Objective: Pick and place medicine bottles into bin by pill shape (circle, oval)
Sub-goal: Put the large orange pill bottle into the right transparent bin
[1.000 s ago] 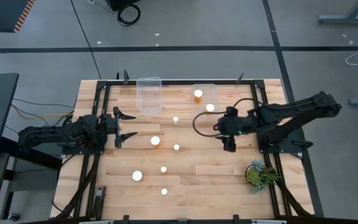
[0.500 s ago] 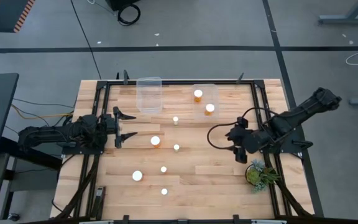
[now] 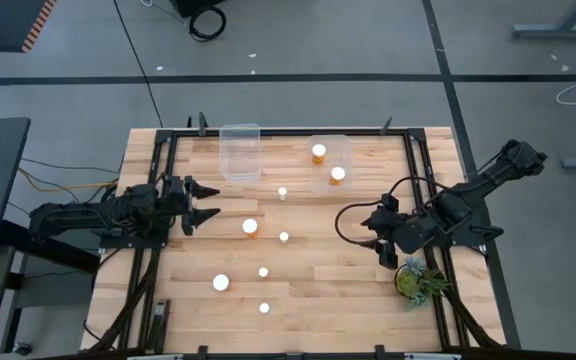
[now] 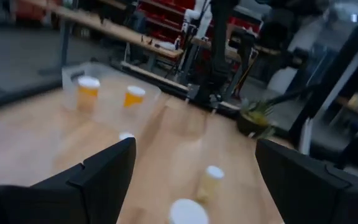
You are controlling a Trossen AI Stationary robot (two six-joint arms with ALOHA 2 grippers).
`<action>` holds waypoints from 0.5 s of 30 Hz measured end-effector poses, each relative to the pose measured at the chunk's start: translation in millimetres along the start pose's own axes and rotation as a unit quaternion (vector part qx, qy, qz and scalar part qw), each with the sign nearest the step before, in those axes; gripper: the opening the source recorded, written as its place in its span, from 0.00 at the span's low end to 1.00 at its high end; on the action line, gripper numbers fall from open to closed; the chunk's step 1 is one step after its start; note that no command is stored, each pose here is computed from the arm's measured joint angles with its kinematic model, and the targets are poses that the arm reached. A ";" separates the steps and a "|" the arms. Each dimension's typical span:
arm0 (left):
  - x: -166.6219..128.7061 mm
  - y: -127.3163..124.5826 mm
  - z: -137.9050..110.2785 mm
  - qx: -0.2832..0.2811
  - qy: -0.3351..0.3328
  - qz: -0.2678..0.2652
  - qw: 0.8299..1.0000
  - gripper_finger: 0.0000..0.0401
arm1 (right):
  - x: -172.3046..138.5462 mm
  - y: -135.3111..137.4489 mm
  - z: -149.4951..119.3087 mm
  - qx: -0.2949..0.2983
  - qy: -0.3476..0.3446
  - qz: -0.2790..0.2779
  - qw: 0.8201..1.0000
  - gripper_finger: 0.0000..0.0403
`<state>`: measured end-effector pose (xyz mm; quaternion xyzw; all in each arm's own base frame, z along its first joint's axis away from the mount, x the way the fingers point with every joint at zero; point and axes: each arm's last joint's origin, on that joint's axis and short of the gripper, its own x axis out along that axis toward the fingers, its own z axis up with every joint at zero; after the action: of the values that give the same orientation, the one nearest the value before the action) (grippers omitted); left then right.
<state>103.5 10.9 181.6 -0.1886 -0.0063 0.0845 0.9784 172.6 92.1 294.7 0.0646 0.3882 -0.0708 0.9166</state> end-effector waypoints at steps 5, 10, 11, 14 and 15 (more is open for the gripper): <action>0.0 0.0 0.2 -0.071 -0.001 0.000 0.997 0.85 | 0.1 -0.1 0.1 -0.003 0.000 -0.001 1.000 0.68; 0.0 0.9 0.3 -0.068 -0.006 0.013 0.998 0.85 | 0.2 -0.2 0.1 -0.003 0.000 -0.001 1.000 0.68; 0.0 1.9 0.1 -0.066 -0.009 0.025 0.997 0.85 | 0.2 -0.2 0.1 -0.003 0.000 -0.001 1.000 0.68; -0.1 5.4 -1.8 -0.064 -0.008 0.059 0.996 0.85 | 0.2 -0.5 0.3 -0.003 -0.004 -0.007 1.000 0.68; -0.1 5.8 -1.7 -0.064 -0.009 0.062 0.996 0.85 | 0.2 -0.6 0.4 -0.003 -0.005 -0.009 1.000 0.68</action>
<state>102.4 15.6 177.9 -0.2500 -0.0088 0.1459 0.9572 172.9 91.4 294.8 0.0577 0.3839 -0.0779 0.9183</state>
